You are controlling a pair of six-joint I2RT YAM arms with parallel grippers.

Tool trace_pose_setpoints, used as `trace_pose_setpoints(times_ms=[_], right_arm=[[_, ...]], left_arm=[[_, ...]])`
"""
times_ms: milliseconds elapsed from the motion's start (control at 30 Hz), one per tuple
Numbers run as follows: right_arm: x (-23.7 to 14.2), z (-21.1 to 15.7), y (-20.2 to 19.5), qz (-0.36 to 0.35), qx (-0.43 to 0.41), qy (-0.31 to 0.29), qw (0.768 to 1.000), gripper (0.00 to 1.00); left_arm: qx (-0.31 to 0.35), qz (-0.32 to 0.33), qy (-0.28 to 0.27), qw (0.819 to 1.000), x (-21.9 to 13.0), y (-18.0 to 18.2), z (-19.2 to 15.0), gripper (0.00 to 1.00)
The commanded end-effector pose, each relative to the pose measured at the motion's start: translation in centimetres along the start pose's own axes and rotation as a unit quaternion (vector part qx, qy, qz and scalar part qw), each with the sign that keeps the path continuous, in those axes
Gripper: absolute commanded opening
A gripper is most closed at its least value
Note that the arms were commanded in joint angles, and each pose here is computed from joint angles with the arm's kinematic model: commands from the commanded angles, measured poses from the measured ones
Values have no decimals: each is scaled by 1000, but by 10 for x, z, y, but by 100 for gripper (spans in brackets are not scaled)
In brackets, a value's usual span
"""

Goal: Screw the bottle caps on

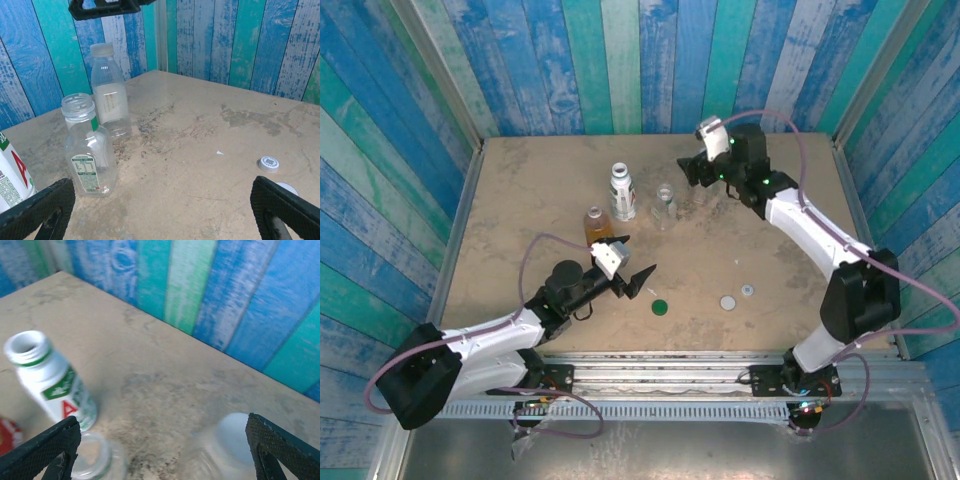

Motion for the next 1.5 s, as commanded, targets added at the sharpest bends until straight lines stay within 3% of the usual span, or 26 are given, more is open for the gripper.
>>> trace_pose_setpoints(times_ms=[0,233,433,733,833,967,1167,1467], right_arm=[[9,-18,35,59,-38,25,997,88],[38,-37,55,99,-28,65,993,87],[67,-56,63,129,-20,102,986,81],[81,-62,65,125,-12,108,986,47],[75,-61,67,123,-13,108,986,38],[60,-60,71,108,-14,109,988,35],[18,-65,80,61,13,108,992,35],[-63,-95,108,-11,84,135,987,36]], left_arm=[[9,9,-10,1000,-2,2,2,94],[9,8,-7,1000,-1,2,1,94],[9,9,-4,1000,-1,3,-1,94],[13,11,2,1000,-3,3,-4,94],[11,10,-1,1000,-3,3,-4,94],[12,2,-11,1000,1,1,-3,94],[10,-24,-37,999,18,-3,-1,94],[18,-74,-23,997,53,-10,-21,94]])
Point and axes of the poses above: each hand's point on the last joint's axis, 136 mm out from that joint toward the fingers, its own x axis out along the fingers, its own y axis along the line the jaws close on, z = x × y, the point moved 5 cm from there along -x, back along the fingers, and after that the axes turned 9 degrees about -x, right-handed, at the moved point
